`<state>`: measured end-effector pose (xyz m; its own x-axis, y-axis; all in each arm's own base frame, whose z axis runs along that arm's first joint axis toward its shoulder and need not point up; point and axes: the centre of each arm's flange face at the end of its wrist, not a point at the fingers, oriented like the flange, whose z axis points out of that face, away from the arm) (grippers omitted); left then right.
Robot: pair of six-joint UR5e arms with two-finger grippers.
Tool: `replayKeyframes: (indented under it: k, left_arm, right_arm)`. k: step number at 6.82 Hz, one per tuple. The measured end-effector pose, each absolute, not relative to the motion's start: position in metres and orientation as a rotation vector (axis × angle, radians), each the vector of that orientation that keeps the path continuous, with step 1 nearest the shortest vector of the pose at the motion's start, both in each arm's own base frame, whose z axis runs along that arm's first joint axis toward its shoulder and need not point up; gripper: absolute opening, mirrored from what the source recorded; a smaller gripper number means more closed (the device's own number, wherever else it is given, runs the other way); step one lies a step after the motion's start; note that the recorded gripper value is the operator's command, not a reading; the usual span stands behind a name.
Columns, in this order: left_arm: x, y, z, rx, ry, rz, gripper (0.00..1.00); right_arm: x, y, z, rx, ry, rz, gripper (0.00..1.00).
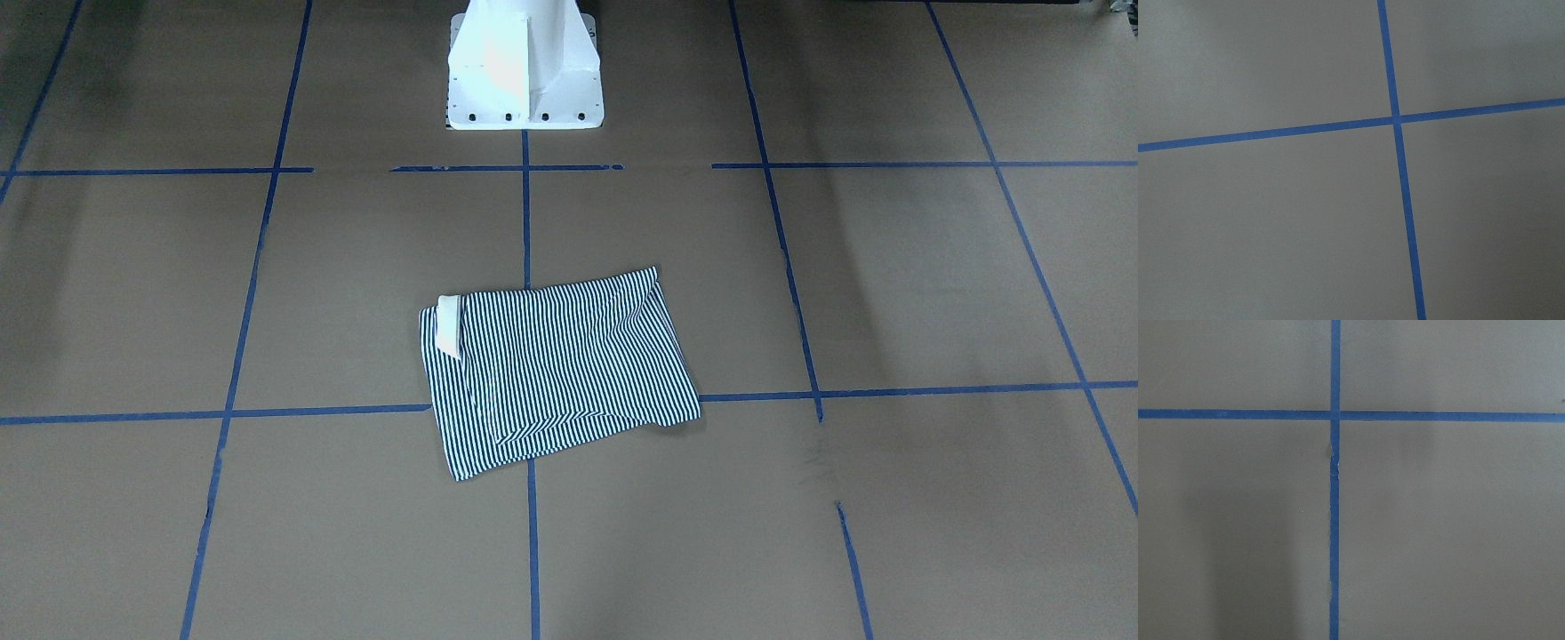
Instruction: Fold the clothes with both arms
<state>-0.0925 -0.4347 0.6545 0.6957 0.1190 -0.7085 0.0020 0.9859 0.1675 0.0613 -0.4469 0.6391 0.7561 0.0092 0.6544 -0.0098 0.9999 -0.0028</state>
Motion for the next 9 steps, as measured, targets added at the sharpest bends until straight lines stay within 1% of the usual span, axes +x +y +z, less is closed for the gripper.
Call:
replayKeyframes:
  k: [9]
  left_arm:
    - [-0.0910,-0.4296,0.6574,0.159,0.803,0.065,1.00]
  right_arm:
    - [0.0556,-0.4457,0.6415,-0.009,-0.714,0.004,1.00]
